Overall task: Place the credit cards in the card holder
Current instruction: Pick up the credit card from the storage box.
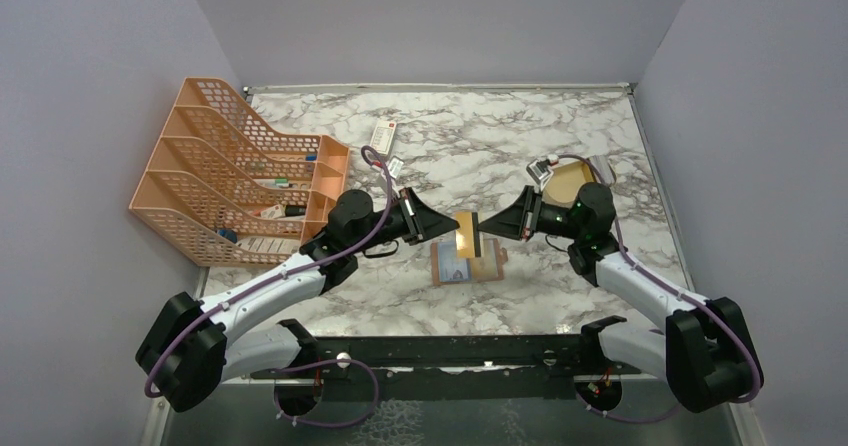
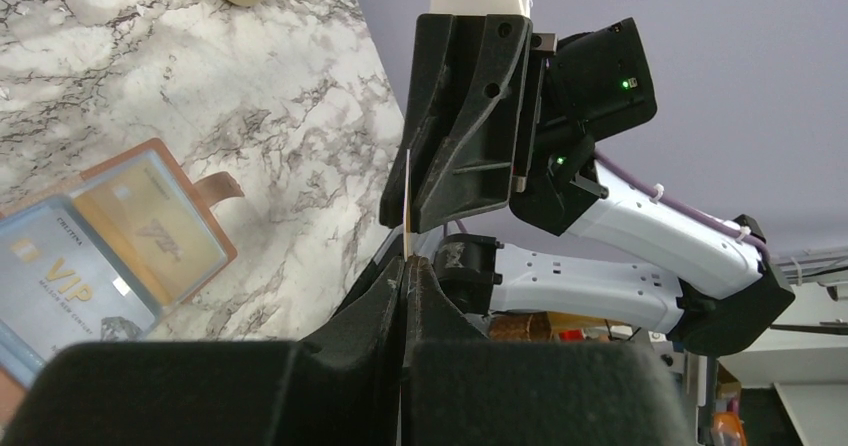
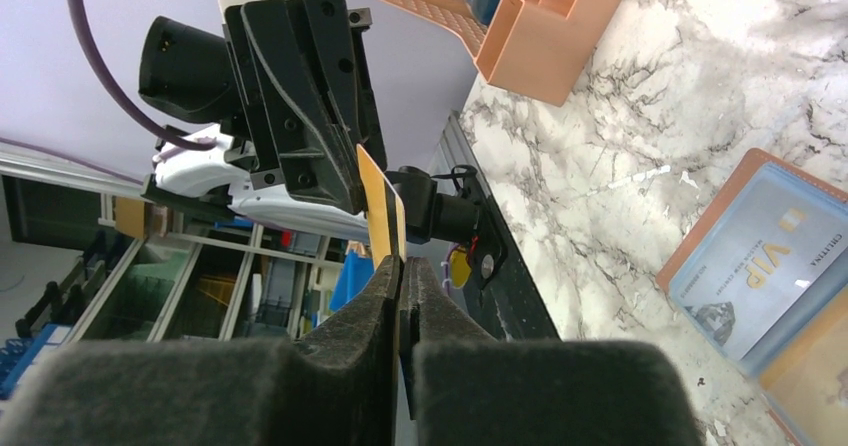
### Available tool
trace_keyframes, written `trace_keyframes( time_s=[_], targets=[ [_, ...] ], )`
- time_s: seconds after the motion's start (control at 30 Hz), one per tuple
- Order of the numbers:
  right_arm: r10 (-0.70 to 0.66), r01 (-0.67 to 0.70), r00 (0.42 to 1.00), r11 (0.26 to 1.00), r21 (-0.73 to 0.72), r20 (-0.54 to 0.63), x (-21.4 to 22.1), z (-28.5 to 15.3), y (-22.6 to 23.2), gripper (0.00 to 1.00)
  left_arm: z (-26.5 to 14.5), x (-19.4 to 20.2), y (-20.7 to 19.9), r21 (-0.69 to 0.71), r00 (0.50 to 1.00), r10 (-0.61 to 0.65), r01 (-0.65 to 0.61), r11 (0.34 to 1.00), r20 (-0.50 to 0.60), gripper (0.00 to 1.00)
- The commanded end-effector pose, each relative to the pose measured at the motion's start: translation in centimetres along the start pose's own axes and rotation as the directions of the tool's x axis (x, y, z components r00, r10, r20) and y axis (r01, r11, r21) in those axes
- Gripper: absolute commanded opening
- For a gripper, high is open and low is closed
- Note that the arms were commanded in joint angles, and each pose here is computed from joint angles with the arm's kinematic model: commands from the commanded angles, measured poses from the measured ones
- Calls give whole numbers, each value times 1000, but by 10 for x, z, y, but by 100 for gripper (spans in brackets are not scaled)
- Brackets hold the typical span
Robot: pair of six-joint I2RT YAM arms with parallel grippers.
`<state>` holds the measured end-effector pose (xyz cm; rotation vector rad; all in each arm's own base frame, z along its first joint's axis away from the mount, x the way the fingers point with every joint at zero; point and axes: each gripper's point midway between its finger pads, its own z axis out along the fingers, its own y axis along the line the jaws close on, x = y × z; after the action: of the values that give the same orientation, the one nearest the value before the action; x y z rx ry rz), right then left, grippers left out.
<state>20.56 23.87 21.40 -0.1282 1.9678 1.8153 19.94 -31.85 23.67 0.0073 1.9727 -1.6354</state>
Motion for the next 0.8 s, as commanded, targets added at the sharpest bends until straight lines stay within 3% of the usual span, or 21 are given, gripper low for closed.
trace_keyframes(
  time_s=[0.0,0.1,0.23,0.43,0.53,0.77],
  targets=[
    [-10,12,999,999,32,-53,12,0,-13,23,-2,3,4,19,999,46,-46,999,3,0],
    [-20,23,999,995,95,-37,9,-1,-23,34,-4,7,17,-14,999,40,-40,999,6,0],
    [-54,58,998,974,219,-23,7,-5,-46,40,-6,12,38,-81,999,38,-37,996,6,0],
    [-191,184,981,816,548,-45,-14,-27,-106,41,-6,17,73,-226,999,49,-52,973,-20,0],
    [-208,221,974,758,614,-93,-18,-34,-126,43,-4,20,89,-289,998,44,-56,956,-46,0],
    [-118,207,977,712,671,-176,-7,-36,-164,49,6,30,110,-334,993,7,-45,942,-114,0]
  ],
)
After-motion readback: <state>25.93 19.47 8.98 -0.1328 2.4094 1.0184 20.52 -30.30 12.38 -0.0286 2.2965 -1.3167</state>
